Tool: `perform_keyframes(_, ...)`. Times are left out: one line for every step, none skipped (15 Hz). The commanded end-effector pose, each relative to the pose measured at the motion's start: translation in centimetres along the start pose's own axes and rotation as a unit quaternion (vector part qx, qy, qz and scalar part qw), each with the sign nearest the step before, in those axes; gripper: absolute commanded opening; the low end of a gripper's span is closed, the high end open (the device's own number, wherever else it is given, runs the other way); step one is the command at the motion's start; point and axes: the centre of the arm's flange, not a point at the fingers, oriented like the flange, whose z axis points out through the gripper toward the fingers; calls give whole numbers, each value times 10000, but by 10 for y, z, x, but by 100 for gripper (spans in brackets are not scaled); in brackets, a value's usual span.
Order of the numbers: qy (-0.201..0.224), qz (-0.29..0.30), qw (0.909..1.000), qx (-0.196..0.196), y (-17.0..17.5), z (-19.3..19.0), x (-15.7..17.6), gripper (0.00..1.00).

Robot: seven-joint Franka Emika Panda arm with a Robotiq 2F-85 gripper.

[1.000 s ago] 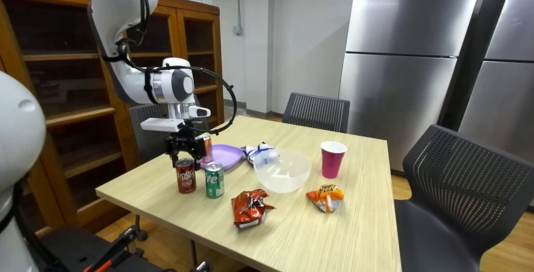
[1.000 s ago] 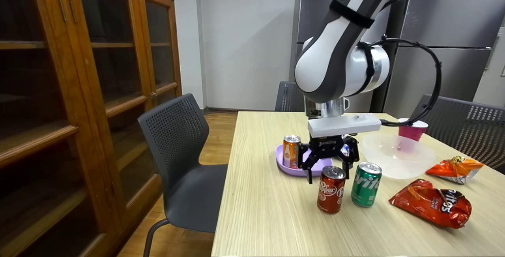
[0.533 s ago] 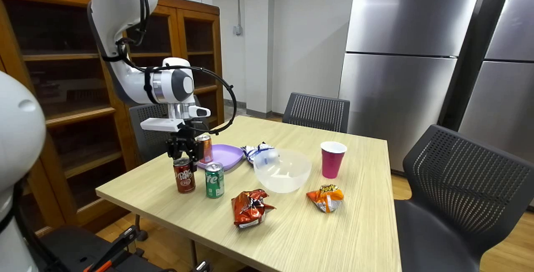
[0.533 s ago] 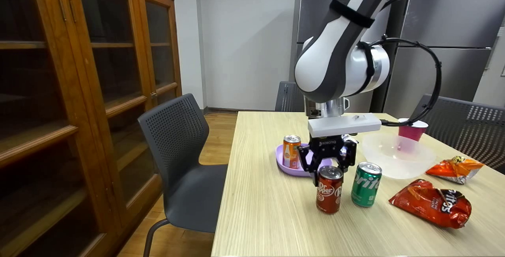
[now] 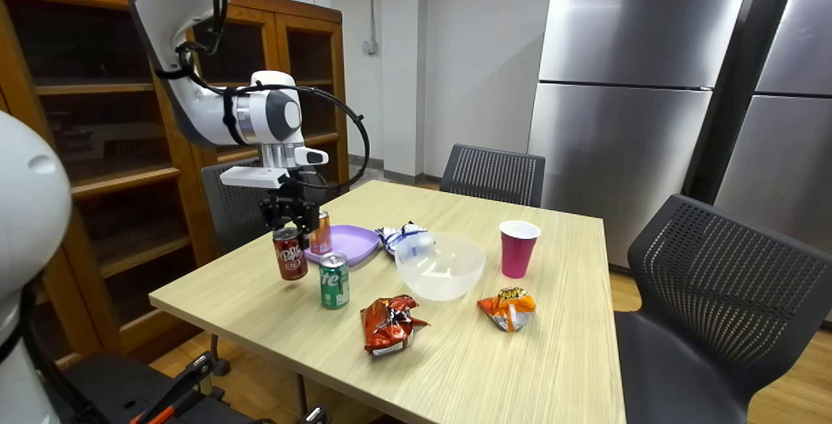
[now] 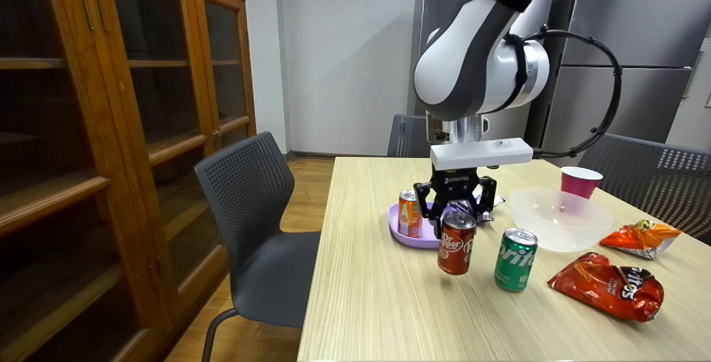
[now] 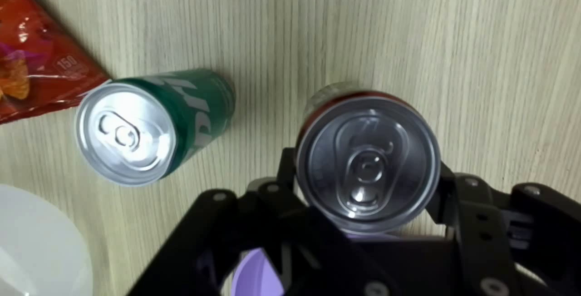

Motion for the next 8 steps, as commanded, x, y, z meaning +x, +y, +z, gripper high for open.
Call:
perform_keyframes(170, 139, 9997, 73, 5, -40, 11, 38)
perform_keyframes(232, 205, 9995, 91, 7, -45, 16, 38)
perform_keyframes(288, 264, 9992, 126, 8, -50, 22, 38)
perform_keyframes(343, 355, 9987, 153, 11, -54, 32, 38)
perform_keyframes(390, 443, 9981, 185, 14, -57, 41, 38)
perform_keyframes(429, 513, 9975, 226, 17, -60, 49, 38)
perform_keyframes(464, 596, 9968, 249, 21, -63, 58, 38)
perform_keyframes(494, 663, 9962, 276, 24, -66, 67, 38)
